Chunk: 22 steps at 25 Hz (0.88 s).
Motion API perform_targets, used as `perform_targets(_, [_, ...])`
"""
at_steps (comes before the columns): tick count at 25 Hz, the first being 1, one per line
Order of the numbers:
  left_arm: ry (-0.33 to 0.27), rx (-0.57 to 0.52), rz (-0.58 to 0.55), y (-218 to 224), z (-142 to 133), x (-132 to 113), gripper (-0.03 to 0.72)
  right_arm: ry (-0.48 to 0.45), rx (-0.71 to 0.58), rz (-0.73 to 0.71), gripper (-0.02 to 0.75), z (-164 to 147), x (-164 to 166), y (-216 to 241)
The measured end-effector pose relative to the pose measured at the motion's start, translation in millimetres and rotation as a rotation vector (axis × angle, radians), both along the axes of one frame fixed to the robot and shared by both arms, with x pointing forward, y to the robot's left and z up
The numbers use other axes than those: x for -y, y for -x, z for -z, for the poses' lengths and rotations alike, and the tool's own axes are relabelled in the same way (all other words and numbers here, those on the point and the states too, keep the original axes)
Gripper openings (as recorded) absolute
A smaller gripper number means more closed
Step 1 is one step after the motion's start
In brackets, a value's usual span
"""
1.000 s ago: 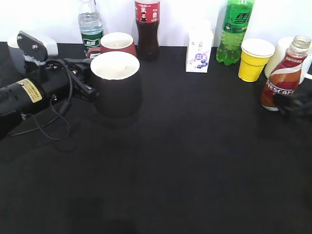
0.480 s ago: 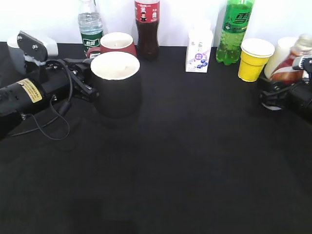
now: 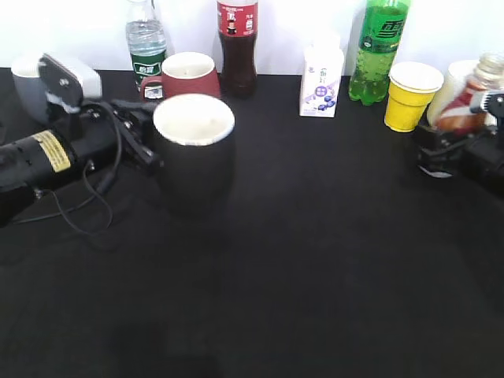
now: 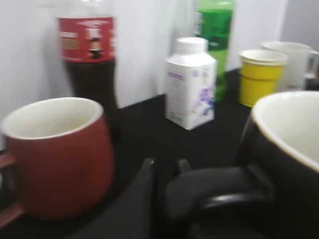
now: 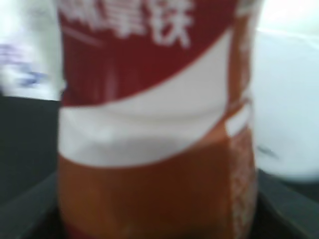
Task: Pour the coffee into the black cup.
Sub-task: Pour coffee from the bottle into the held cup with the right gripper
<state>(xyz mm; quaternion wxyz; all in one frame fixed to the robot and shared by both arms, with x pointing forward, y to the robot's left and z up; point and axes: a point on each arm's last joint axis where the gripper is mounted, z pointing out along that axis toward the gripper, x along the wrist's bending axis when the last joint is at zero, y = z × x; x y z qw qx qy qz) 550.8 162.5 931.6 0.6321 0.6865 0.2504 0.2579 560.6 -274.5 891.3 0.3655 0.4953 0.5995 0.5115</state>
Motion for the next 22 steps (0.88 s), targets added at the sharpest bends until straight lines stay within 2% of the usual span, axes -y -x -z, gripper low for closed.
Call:
perform_targets(2, [0.002,-0.002,0.021,3.0,0.0,6.6,0.067,0.023,0.060,-0.075,0.532,-17.9,-6.0,2.1])
perform_targets(4, [0.002,0.002,0.073,9.0,-1.6,23.7,0.067,0.059,0.129,-0.167,0.532,-38.4,-13.2,6.9])
perform_targets(7, [-0.007,0.027,0.159,9.3,-15.0,62.0,0.067,0.134,0.234,-0.316,0.532,-68.9,-24.3,18.4])
perform_targets(9, [-0.005,0.055,0.215,11.4,-22.5,87.1,0.067,0.175,0.280,-0.324,0.532,-88.8,-24.8,24.6])
perform_targets(13, [0.027,0.039,0.297,16.5,-20.6,123.1,0.067,0.410,0.431,-0.373,0.532,-115.1,-27.3,36.3])
perform_targets(18, [0.040,0.031,0.340,31.7,-21.5,141.2,0.067,0.730,0.591,-0.401,0.532,-116.8,-28.5,37.4])
perform_targets(22, [0.062,0.023,0.308,22.1,-18.7,148.1,0.067,0.851,0.718,-0.398,0.532,-122.4,-30.5,39.2])
